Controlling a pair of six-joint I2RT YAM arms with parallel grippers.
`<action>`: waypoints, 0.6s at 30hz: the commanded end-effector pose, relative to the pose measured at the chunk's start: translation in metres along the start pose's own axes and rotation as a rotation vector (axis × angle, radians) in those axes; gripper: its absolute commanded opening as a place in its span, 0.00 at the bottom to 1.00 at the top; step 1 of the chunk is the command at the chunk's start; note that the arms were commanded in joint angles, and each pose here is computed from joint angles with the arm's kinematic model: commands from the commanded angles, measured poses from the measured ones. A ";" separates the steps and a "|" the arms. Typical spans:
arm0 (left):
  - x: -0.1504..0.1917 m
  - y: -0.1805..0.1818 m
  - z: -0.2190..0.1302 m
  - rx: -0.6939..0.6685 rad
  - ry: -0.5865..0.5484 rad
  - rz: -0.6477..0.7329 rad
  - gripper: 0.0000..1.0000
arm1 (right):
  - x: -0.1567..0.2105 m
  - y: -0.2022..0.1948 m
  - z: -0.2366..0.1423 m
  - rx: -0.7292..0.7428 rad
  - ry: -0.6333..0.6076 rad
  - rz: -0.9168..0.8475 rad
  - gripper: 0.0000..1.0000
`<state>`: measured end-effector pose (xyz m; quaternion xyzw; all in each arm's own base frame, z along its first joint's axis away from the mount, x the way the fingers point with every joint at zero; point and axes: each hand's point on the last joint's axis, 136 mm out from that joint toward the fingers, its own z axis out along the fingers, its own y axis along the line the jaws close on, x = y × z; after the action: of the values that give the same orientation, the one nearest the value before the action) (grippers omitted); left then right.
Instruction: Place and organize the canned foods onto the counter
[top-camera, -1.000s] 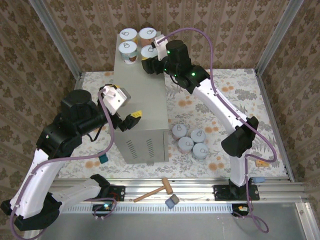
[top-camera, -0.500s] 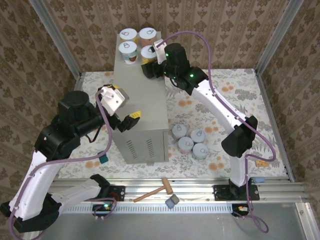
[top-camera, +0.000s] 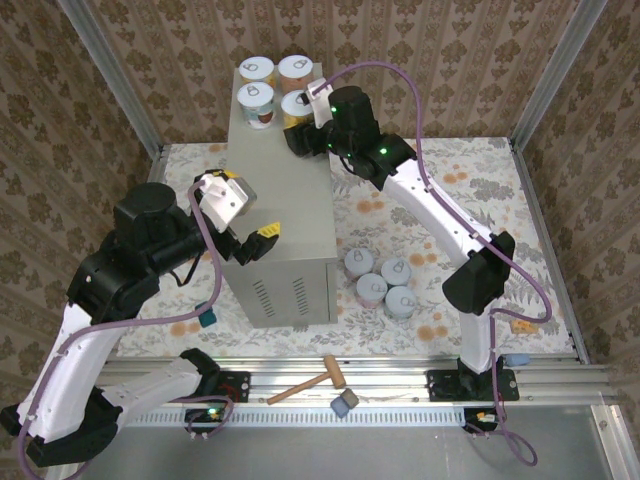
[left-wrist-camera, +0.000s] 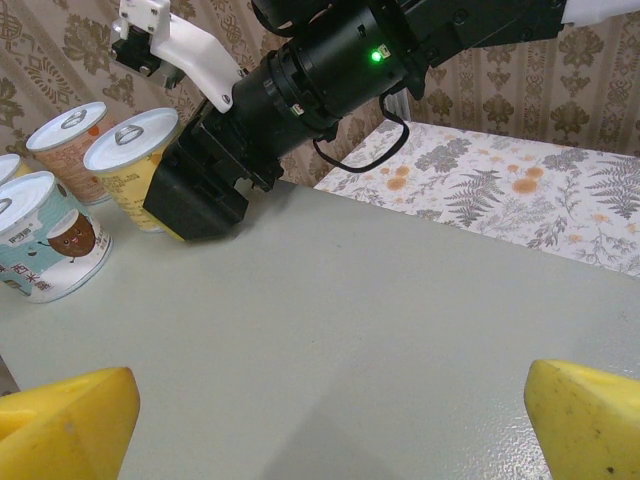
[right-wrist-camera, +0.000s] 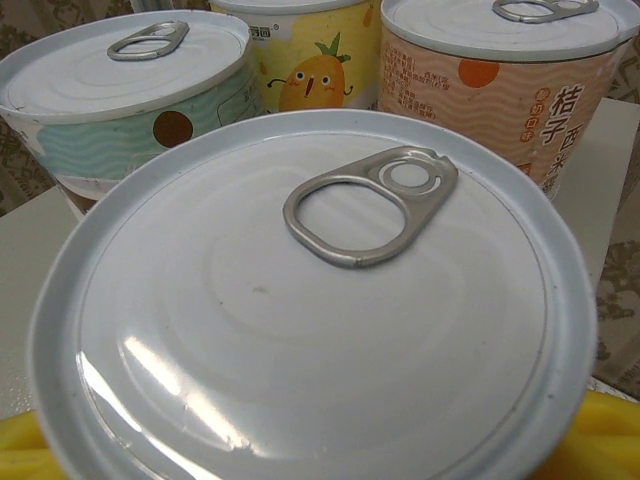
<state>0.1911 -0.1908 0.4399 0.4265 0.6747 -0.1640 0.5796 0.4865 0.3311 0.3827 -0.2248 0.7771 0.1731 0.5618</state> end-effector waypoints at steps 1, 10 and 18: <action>-0.005 0.001 -0.002 -0.003 -0.029 -0.018 1.00 | -0.017 -0.009 0.001 0.028 -0.042 -0.011 0.75; -0.003 0.003 -0.001 -0.013 -0.022 -0.015 1.00 | -0.020 -0.015 0.011 0.035 -0.044 -0.011 0.73; -0.001 0.003 0.001 -0.016 -0.017 -0.015 1.00 | -0.020 -0.015 0.016 0.020 -0.039 -0.013 0.73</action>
<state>0.1922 -0.1915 0.4391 0.4260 0.6746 -0.1636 0.5802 0.5092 0.3309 0.3838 -0.2175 0.7776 0.1670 0.5659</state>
